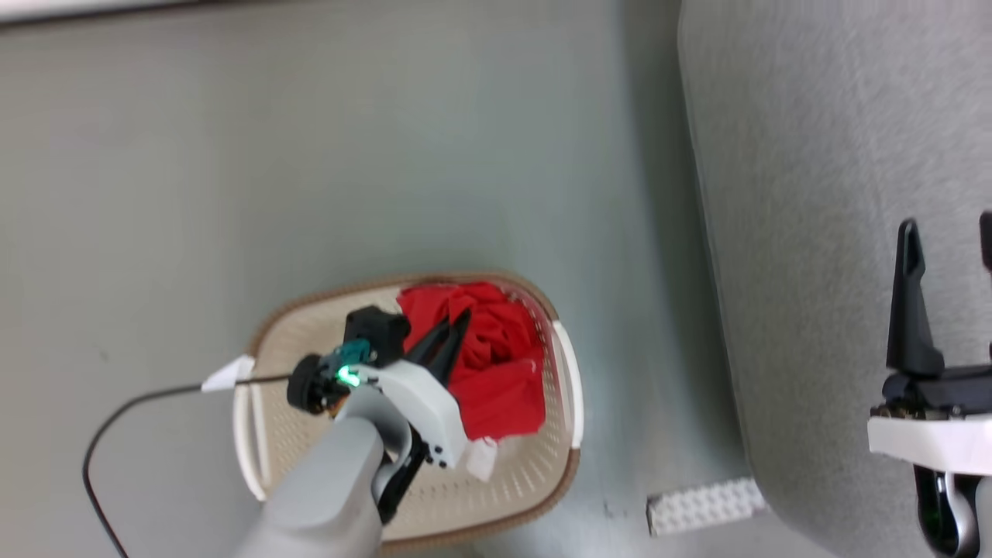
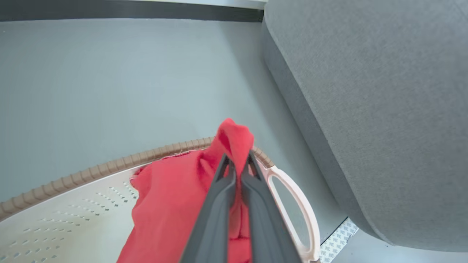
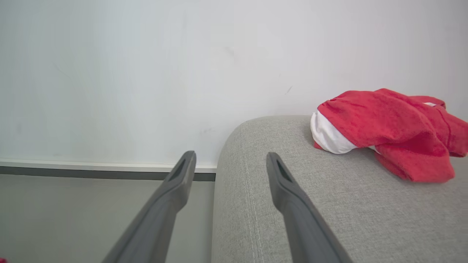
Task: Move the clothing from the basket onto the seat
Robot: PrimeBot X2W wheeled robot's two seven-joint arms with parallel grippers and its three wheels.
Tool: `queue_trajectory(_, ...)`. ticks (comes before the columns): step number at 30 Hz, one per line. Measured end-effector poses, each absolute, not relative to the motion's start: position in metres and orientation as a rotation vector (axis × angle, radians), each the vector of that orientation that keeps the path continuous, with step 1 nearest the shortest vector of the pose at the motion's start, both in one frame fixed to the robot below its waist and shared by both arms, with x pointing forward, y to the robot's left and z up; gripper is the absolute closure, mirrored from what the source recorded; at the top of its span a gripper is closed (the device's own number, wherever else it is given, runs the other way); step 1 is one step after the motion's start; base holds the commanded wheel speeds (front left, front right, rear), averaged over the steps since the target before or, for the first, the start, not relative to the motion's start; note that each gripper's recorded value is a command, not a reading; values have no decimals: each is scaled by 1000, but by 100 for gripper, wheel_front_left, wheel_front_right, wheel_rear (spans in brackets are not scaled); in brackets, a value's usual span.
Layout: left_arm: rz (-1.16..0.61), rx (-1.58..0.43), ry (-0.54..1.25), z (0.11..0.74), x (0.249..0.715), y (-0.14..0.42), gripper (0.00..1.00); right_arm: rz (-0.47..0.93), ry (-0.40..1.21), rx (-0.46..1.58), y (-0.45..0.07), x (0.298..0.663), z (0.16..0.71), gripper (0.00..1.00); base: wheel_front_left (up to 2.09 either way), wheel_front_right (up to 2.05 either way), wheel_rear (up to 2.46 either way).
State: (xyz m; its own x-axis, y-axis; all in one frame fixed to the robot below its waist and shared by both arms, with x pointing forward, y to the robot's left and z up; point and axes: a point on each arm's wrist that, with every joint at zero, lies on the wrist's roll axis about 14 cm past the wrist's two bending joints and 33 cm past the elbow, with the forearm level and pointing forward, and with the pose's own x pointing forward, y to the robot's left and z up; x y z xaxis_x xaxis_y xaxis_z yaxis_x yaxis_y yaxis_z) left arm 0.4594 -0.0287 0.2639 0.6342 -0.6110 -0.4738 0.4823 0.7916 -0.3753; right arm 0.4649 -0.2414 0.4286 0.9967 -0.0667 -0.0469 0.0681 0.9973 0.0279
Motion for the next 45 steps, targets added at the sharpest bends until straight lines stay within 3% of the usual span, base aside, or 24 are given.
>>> queue_trajectory(19,-476,-255,238,426,440,25,100,-1,-21,81,-213,394,483,0,0,0,0)
queue_trajectory(27,-413,-226,128,468,409,53,100,46,-51,98,-195,361,496,0,0,0,0)
queue_trajectory(45,-388,-174,-17,525,389,73,100,101,-100,119,-172,335,510,0,0,0,0)
